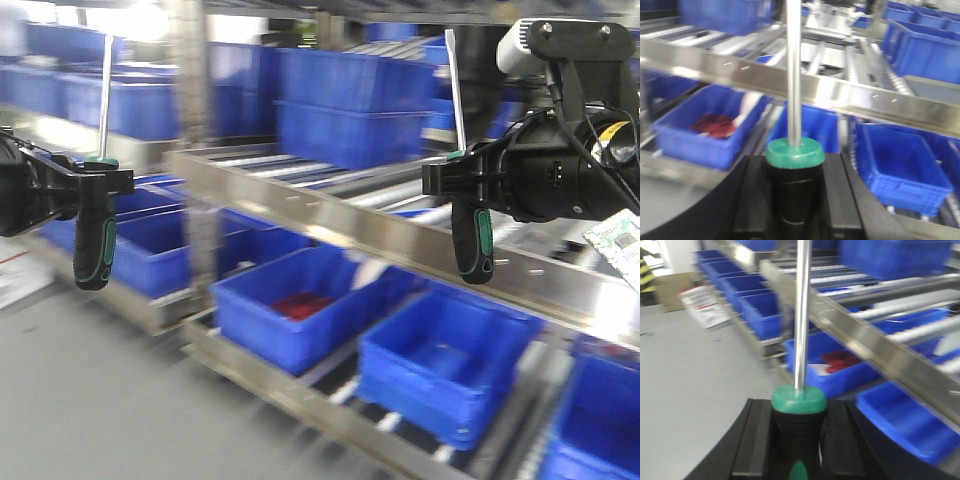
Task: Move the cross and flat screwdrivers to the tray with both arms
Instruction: 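Hold both screwdrivers while driving to the conveyor with the grey tray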
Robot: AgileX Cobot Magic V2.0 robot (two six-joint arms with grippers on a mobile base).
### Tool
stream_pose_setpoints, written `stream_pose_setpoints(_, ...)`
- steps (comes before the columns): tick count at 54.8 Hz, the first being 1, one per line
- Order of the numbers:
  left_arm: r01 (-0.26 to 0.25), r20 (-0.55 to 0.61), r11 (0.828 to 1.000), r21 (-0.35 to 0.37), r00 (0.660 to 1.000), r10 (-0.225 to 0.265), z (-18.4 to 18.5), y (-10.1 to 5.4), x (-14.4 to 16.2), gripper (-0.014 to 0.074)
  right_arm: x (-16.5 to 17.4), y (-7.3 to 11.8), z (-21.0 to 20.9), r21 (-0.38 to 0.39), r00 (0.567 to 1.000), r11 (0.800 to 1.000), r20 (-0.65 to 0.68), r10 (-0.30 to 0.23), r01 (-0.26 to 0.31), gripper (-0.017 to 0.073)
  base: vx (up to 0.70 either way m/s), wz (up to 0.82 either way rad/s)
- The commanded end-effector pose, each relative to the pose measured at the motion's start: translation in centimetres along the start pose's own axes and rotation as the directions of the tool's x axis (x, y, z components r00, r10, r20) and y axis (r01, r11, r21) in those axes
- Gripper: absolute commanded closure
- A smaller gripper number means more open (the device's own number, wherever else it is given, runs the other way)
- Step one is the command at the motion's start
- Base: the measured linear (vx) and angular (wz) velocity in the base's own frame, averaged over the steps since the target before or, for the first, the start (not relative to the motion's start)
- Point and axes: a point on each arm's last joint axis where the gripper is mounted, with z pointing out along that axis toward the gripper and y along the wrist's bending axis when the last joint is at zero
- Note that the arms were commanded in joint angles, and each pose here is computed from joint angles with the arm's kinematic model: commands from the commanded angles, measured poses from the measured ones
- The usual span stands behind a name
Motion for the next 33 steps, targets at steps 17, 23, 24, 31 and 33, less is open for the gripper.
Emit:
stream_pose_setpoints(17,0.020,0.130,1.000,-0.005,0.991,-0.019,-1.70,-0.84,-2.28,0.0590,-2.59,0.08,-2.12,-0.008,0.986,1.000,0.168,-0.003,0.005,0.0567,0.34,-0.69)
stream_pose_setpoints(23,0.020,0.130,1.000,-0.005,0.991,-0.019,-1.70,-0.84,-2.28,0.0590,-2.59,0.08,-2.12,-0.008,0.986,1.000,0.168,-0.003,0.005,0.0567,0.34,-0.67)
stream_pose_setpoints(24,0.020,0.130,1.000,-0.005,0.991,-0.019,-1.70,-0.84,-2.28,0.0590,-2.59,0.08,-2.12,-0.008,0.986,1.000,0.168,-0.003,0.005,0.0567,0.34,-0.67)
stream_pose_setpoints(31,0.020,0.130,1.000,-0.005,0.991,-0.019,-1.70,-0.84,-2.28,0.0590,-2.59,0.08,-2.12,-0.008,0.986,1.000,0.168,-0.003,0.005,0.0567,0.34,-0.66)
stream_pose_setpoints(33,0.020,0.130,1.000,-0.005,0.991,-0.019,-1.70,-0.84,-2.28,0.0590,-2.59,0.08,-2.12,-0.008,0.986,1.000,0.168,-0.003,0.005,0.0567,0.33,-0.63)
